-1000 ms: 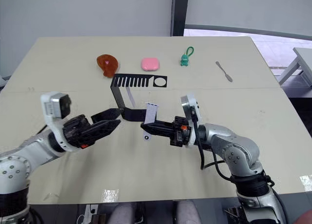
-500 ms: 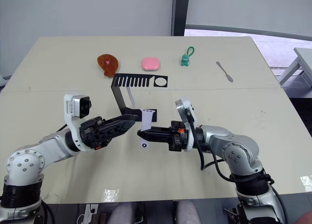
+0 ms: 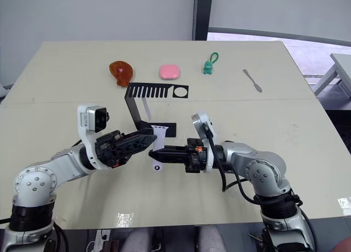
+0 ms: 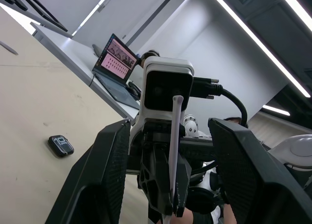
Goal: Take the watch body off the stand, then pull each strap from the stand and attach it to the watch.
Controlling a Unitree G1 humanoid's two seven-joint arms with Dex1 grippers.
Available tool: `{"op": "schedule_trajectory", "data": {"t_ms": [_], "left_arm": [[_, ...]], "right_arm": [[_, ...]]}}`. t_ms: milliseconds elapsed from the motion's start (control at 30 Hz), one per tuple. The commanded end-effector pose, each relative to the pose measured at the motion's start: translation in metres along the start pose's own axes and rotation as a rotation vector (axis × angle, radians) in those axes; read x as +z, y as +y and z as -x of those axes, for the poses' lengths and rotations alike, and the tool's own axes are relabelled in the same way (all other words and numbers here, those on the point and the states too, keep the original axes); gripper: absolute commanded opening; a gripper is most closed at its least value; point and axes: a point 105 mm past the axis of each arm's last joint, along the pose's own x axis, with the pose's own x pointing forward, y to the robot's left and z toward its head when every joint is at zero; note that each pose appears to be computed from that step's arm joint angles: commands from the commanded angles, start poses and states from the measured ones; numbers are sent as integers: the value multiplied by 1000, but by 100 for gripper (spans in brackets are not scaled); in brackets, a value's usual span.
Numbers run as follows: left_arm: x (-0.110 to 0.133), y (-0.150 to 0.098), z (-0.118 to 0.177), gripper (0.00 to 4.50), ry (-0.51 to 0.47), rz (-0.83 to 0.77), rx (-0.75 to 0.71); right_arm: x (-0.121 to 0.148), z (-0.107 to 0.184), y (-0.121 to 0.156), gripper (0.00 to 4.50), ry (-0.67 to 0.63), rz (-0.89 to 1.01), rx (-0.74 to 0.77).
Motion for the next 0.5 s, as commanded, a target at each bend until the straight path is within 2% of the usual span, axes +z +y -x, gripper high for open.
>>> {"op": "schedule_trajectory", "data": {"t_ms": [33,500], "left_arm": [[0,-5,-3,277,-7,-5,-30],[-6,-2,-2,277,-23,4,-6]], "right_arm": [[3,-4,5,0,-2,30,19],[0,-2,5,0,-11,29,11]]}}
